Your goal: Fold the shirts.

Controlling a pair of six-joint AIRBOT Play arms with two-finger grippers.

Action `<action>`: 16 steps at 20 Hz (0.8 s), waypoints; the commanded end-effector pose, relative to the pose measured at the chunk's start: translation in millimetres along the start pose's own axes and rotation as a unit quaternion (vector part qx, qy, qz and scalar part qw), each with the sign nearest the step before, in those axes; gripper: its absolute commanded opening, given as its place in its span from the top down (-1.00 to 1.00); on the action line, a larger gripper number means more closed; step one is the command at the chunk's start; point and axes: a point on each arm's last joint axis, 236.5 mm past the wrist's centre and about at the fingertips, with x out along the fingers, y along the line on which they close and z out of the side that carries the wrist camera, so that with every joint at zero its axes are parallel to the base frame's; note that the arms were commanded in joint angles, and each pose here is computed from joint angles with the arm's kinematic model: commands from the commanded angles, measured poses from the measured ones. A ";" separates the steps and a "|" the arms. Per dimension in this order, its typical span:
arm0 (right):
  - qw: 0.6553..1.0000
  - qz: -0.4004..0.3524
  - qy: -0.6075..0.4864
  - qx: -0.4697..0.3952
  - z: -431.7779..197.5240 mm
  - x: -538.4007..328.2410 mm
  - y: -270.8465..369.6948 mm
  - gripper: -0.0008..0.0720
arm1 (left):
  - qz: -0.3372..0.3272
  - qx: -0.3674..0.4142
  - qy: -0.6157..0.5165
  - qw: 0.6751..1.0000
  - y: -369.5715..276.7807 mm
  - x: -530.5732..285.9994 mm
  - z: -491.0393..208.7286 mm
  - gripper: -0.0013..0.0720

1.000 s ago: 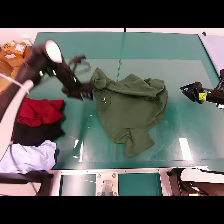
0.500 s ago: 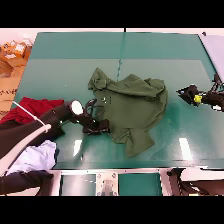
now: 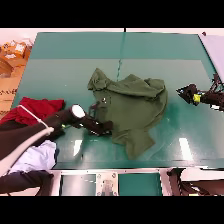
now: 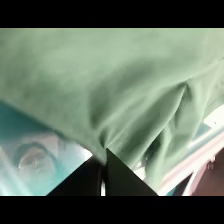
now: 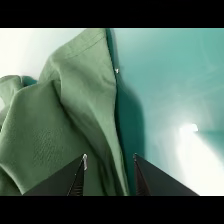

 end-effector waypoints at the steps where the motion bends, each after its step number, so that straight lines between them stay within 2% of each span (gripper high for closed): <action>1: 1.000 -0.004 0.012 -0.007 -5.6 0.3 -1.8 -0.02 | 0.034 -0.003 -0.003 0.999 50.1 -58.9 20.5 0.90; 4: 0.999 0.002 0.038 -0.003 -21.7 6.8 -0.9 0.01 | 0.043 -0.052 -0.049 0.997 96.6 -106.7 50.9 0.90; 7: 0.997 0.003 0.075 0.009 -52.0 24.1 -3.3 0.01 | 0.041 -0.073 -0.091 0.992 115.4 -125.4 71.8 0.90; 12: 0.989 -0.002 0.143 0.045 -105.8 52.6 -13.9 0.01 | 0.041 -0.065 -0.104 0.992 116.4 -127.5 78.0 0.90; 16: 0.990 0.002 0.129 0.056 -99.0 70.8 -10.0 0.09 | 0.042 -0.055 -0.102 0.992 116.3 -127.4 77.2 0.90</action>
